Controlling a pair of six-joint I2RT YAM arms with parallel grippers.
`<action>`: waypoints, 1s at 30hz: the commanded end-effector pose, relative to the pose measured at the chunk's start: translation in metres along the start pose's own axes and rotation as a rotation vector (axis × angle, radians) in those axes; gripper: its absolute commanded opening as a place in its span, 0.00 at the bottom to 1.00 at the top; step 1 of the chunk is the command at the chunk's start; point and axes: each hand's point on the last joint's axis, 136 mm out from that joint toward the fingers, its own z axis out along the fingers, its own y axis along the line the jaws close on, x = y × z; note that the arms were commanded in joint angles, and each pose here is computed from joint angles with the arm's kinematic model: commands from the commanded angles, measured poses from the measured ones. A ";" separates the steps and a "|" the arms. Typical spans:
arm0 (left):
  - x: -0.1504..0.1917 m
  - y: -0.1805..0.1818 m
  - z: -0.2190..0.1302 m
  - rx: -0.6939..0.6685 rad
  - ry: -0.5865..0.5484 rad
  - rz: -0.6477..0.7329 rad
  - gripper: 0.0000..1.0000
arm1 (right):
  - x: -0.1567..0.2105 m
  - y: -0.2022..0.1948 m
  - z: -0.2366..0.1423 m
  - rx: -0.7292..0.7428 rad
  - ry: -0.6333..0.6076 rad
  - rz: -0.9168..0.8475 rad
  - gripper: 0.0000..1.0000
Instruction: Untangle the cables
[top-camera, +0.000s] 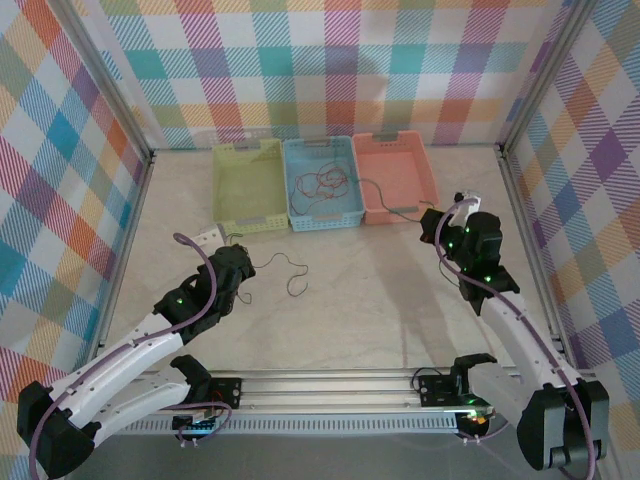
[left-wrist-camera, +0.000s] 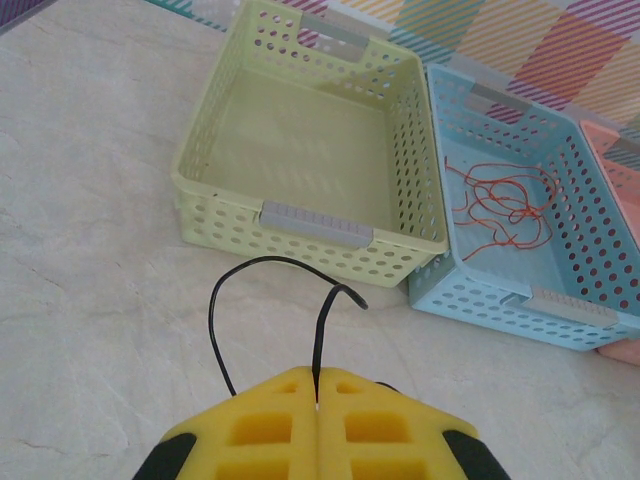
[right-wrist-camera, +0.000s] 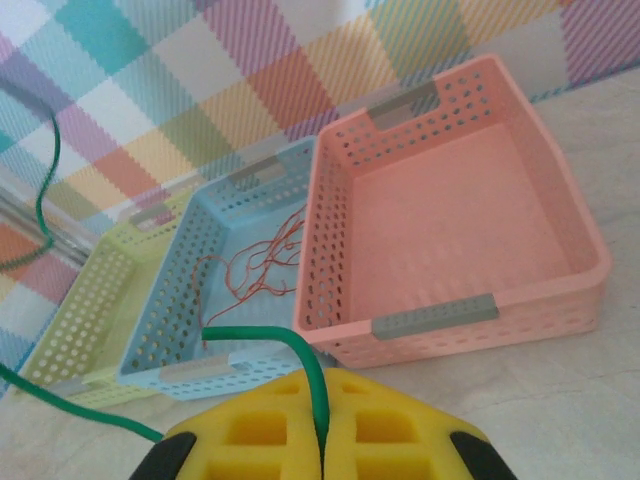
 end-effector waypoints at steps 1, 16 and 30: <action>-0.009 -0.003 -0.001 0.008 -0.019 -0.017 0.00 | -0.024 -0.011 -0.001 0.107 -0.054 0.013 0.00; -0.002 -0.006 0.006 0.001 0.006 0.009 0.00 | -0.004 -0.064 0.098 0.366 0.270 -0.158 0.00; -0.001 -0.010 0.007 0.009 0.019 0.015 0.00 | 0.021 -0.098 0.175 0.406 0.429 -0.277 0.00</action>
